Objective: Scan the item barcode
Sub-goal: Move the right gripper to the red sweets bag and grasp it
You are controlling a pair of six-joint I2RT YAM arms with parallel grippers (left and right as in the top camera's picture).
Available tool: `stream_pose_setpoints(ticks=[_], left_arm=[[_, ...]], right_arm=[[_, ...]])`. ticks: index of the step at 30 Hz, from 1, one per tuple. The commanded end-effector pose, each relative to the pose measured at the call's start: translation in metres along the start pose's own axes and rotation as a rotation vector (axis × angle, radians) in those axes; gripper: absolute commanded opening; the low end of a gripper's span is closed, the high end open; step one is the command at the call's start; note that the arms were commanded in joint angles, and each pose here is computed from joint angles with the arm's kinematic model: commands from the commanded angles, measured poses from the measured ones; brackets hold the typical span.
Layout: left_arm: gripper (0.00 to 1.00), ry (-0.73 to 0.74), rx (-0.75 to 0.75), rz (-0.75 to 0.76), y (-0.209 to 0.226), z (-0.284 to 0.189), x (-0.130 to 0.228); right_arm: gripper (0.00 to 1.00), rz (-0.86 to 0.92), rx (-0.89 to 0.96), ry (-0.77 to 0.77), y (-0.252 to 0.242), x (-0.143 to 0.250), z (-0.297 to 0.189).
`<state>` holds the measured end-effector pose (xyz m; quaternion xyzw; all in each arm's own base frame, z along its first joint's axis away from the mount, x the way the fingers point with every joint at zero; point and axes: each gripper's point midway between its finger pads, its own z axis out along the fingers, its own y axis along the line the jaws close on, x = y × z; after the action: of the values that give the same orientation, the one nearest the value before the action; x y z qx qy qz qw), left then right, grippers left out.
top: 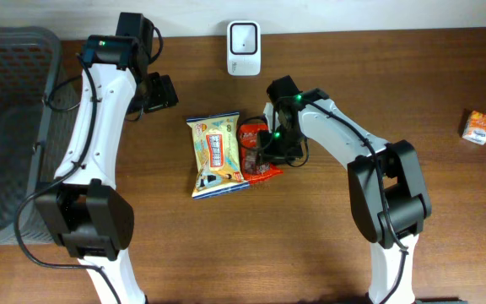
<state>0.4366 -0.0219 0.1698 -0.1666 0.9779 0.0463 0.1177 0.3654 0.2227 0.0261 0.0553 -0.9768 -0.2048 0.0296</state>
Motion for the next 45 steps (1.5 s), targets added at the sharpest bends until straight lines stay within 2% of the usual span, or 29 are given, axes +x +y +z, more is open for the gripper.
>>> stream_pose_setpoints(ticks=[1, 5, 8, 12, 14, 16, 20, 24, 25, 26, 27, 29, 32, 33, 35, 36, 39, 43, 45], left_arm=[[0.99, 0.001, 0.003, -0.009, -0.001, 0.0, 0.0], [0.99, 0.001, 0.003, -0.009, -0.001, 0.0, 0.0], [0.99, 0.001, 0.003, -0.009, -0.001, 0.0, 0.0], [0.99, 0.001, 0.003, -0.009, -0.001, 0.0, 0.0], [0.99, 0.002, 0.004, -0.009, -0.001, 0.0, 0.0], [0.99, 0.001, 0.003, -0.009, -0.001, 0.0, 0.0], [0.99, 0.001, 0.003, -0.009, -0.001, 0.0, 0.0], [0.99, 0.001, 0.003, -0.009, -0.001, 0.0, 0.0], [0.99, 0.002, 0.004, -0.009, -0.001, 0.0, 0.0], [0.99, 0.002, 0.004, -0.009, -0.001, 0.0, 0.0], [0.99, 0.002, 0.004, -0.009, -0.001, 0.0, 0.0], [0.99, 0.002, 0.004, -0.009, -0.001, 0.0, 0.0], [0.99, 0.001, 0.003, -0.009, -0.001, 0.0, 0.0], [0.99, 0.001, 0.003, -0.009, -0.001, 0.0, 0.0], [0.99, 0.002, 0.004, -0.009, -0.001, 0.0, 0.0], [0.99, 0.002, 0.004, -0.009, -0.001, 0.0, 0.0], [0.99, 0.001, 0.003, -0.009, -0.001, 0.0, 0.0], [0.99, 0.002, 0.004, -0.009, -0.001, 0.0, 0.0], [0.99, 0.002, 0.004, -0.009, -0.001, 0.0, 0.0]], right_arm=[[0.04, 0.005, -0.005, -0.011, 0.0, -0.001, -0.003], [0.04, 0.062, 0.031, -0.013, -0.017, -0.007, -0.025], [0.04, 0.147, 0.267, -0.054, -0.065, -0.016, -0.071], [0.04, 0.354, 0.831, -0.19, -0.138, -0.009, -0.15], [0.04, 0.415, 1.004, -0.257, -0.154, -0.004, -0.173], [0.04, 0.455, 1.101, -0.317, -0.164, -0.002, -0.182], [0.04, 0.505, 1.14, -0.373, -0.181, -0.001, -0.16], [0.04, 0.493, 1.05, -0.351, -0.173, 0.002, -0.119], [0.07, 0.482, 1.033, -0.348, -0.167, 0.002, -0.113], [0.17, 0.465, 1.016, -0.346, -0.159, 0.001, -0.106], [0.21, 0.449, 0.998, -0.347, -0.151, 0.0, -0.101], [0.21, 0.401, 0.943, -0.356, -0.126, -0.003, -0.085], [0.3, 0.346, 0.92, -0.382, -0.103, -0.006, -0.074], [0.35, 0.333, 0.917, -0.386, -0.098, -0.006, -0.072], [0.58, 0.309, 0.917, -0.382, -0.093, -0.005, -0.069], [0.63, 0.309, 0.921, -0.377, -0.094, -0.004, -0.07], [0.68, 0.185, 0.942, -0.314, -0.094, -0.005, -0.072], [0.8, 0.057, 1.064, -0.267, -0.091, -0.008, -0.113], [0.85, -0.047, 1.068, -0.198, -0.085, -0.008, -0.121]])
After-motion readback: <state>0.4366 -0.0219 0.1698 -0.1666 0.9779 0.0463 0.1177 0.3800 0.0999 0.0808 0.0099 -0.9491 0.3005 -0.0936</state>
